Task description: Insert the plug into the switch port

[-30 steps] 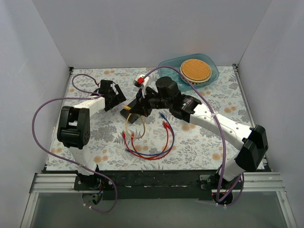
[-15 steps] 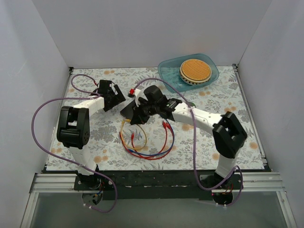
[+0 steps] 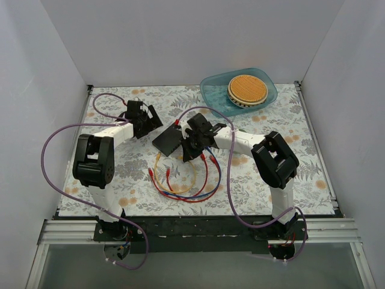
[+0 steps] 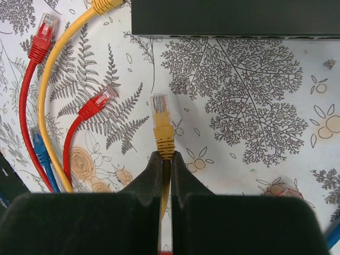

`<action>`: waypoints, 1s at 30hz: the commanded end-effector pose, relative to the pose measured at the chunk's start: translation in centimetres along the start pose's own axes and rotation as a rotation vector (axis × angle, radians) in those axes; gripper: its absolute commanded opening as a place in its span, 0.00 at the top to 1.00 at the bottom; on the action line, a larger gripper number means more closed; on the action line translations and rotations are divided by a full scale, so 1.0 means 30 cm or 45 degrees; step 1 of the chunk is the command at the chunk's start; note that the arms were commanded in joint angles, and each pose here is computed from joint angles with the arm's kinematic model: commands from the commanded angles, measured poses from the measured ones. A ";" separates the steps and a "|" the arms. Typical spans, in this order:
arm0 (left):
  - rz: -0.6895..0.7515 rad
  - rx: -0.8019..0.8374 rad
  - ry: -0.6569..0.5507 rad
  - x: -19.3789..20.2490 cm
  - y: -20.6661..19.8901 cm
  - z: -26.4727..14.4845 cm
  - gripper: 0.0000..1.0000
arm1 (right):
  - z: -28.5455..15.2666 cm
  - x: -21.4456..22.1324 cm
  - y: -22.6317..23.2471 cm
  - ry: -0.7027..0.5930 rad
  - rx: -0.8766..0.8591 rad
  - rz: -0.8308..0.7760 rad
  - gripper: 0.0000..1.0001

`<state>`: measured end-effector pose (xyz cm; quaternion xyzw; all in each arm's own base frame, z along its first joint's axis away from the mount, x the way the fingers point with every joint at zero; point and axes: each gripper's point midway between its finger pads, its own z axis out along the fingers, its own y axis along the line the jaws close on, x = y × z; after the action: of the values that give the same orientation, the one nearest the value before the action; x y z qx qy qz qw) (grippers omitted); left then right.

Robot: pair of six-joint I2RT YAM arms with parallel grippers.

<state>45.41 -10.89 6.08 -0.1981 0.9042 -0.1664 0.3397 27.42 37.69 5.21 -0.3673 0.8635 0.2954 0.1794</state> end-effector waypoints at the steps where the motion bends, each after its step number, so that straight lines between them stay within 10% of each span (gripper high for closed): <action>1: 0.032 0.056 0.033 0.051 -0.037 0.023 0.14 | -0.021 -0.059 -0.007 -0.070 0.042 -0.002 0.99; 30: -0.045 0.166 0.243 0.306 -0.060 -0.088 0.16 | -0.017 -0.018 -0.064 -0.354 0.154 -0.217 0.99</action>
<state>41.08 -15.53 4.48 -0.1762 0.9029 -0.2389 0.3109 28.23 35.72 2.77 -0.3631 0.8452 0.2695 0.2850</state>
